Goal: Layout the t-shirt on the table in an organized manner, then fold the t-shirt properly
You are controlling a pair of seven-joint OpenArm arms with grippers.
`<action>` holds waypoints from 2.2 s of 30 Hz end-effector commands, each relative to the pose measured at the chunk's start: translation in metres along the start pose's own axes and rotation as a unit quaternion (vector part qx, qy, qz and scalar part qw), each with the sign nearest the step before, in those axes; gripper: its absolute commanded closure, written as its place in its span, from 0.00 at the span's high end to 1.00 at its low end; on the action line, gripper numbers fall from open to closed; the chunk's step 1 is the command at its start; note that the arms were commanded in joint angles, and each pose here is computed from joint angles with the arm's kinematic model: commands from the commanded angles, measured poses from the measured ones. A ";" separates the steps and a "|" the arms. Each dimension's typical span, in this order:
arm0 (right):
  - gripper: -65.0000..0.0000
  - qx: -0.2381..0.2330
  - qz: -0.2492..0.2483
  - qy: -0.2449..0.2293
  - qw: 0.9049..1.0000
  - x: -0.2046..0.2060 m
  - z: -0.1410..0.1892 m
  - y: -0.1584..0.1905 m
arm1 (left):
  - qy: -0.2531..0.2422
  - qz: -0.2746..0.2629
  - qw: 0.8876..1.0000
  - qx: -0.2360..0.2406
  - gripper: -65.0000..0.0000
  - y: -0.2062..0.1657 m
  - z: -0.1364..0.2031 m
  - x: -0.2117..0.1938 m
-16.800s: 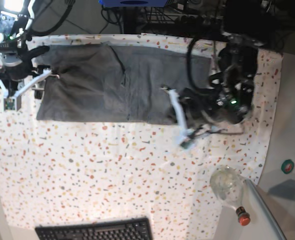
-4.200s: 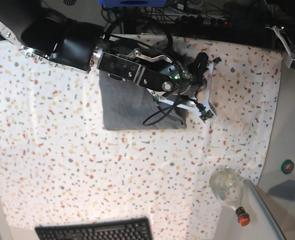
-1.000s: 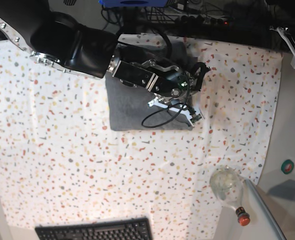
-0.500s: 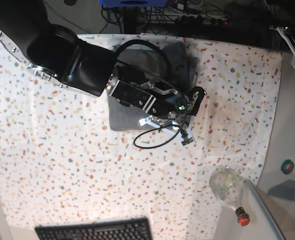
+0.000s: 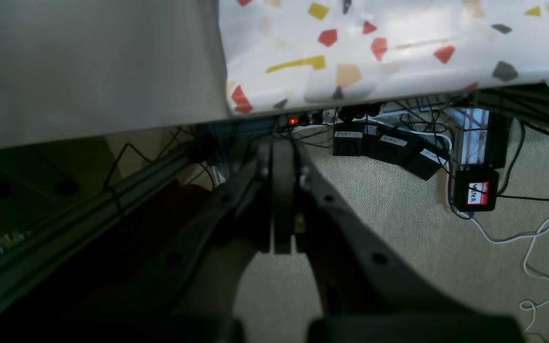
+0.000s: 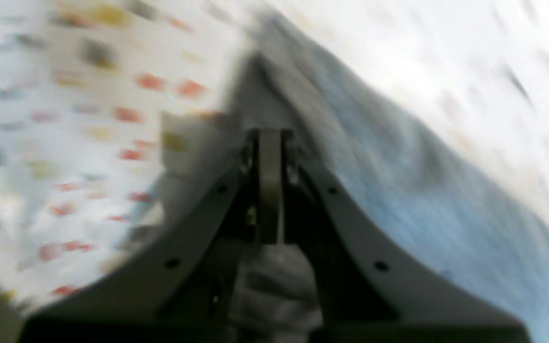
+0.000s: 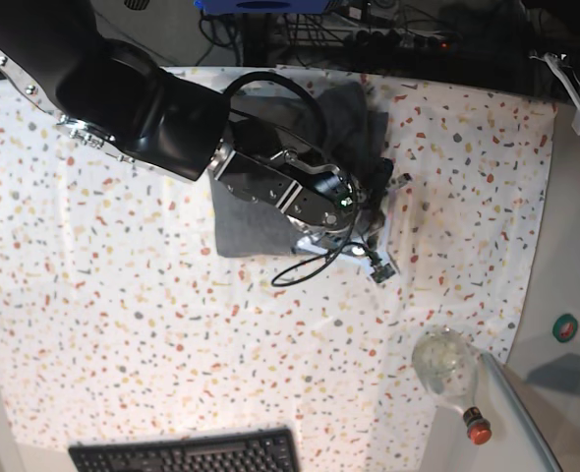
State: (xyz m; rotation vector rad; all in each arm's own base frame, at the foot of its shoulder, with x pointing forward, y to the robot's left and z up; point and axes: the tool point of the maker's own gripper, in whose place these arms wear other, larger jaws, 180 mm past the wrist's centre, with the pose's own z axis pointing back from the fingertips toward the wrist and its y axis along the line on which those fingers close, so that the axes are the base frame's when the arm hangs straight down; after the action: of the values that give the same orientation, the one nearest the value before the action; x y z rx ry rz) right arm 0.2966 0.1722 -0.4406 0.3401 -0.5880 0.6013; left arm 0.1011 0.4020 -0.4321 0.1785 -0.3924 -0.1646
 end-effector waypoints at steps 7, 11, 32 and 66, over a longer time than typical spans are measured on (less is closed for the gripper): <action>0.00 0.068 0.017 -0.031 0.997 0.029 0.034 0.036 | -0.014 -0.009 1.000 0.008 0.00 0.009 0.006 0.011; 0.00 0.030 -0.070 -0.013 0.997 0.023 0.074 0.014 | -0.028 -0.010 1.000 0.006 0.00 0.002 0.008 0.019; 0.00 -0.162 -0.292 0.022 0.942 -0.127 0.163 -0.199 | -0.151 -0.011 0.951 -0.268 1.00 -0.224 0.004 0.169; 0.00 -0.266 -0.374 0.006 0.888 -0.215 0.220 -0.290 | -0.040 -0.404 0.893 -0.194 0.00 -0.284 -0.072 0.220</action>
State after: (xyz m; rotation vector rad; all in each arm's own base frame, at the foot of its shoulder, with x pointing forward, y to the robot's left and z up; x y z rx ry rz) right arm 0.2313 -0.2415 -0.4454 0.0301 -0.4968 -0.3200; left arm 0.2889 0.0913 -0.4813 -0.0738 -0.3288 -1.0808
